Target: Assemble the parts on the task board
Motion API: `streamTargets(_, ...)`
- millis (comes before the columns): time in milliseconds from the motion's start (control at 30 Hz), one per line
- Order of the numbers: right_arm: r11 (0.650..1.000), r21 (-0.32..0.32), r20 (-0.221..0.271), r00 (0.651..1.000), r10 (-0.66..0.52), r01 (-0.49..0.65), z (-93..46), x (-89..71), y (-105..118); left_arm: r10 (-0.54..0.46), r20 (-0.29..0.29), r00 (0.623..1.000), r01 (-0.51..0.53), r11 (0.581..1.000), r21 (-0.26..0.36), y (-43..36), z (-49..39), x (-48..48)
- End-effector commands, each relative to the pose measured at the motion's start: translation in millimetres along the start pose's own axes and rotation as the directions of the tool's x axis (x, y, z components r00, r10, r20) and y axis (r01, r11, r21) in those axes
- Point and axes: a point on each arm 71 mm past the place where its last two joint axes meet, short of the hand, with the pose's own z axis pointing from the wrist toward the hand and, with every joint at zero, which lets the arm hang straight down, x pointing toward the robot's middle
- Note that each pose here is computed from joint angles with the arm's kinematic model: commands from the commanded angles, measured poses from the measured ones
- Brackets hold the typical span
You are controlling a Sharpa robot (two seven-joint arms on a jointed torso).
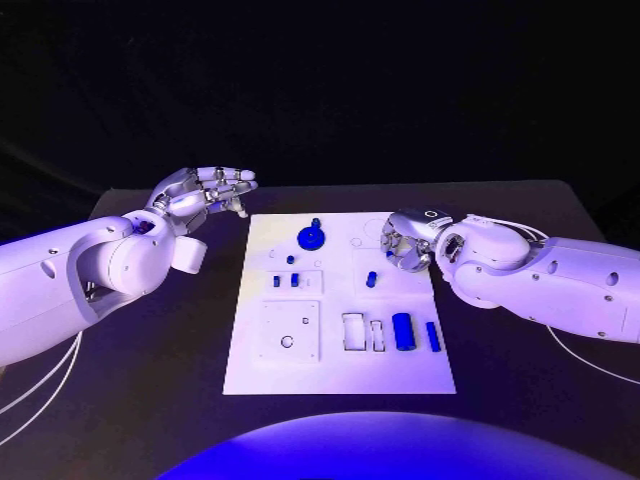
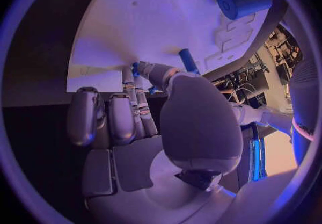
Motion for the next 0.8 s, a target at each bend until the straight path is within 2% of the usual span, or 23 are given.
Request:
streamTargets(33,1.000,0.010,-0.040,0.999,-0.001,0.001,-1.3,7.6,-0.3,0.000,-0.023,1.000,0.000,1.000,0.003,-0.9,0.2,2.2)
streamTargets(467,1.000,0.008,-0.029,1.000,-0.004,0.004,-1.0,6.4,1.9,0.004,-0.028,1.000,-0.004,1.000,-0.001,-0.8,0.0,2.6)
streamTargets(800,1.000,0.005,0.000,1.000,-0.007,0.007,-2.0,0.8,3.5,0.006,-0.031,1.000,-0.006,1.000,-0.001,-0.6,0.1,2.9)
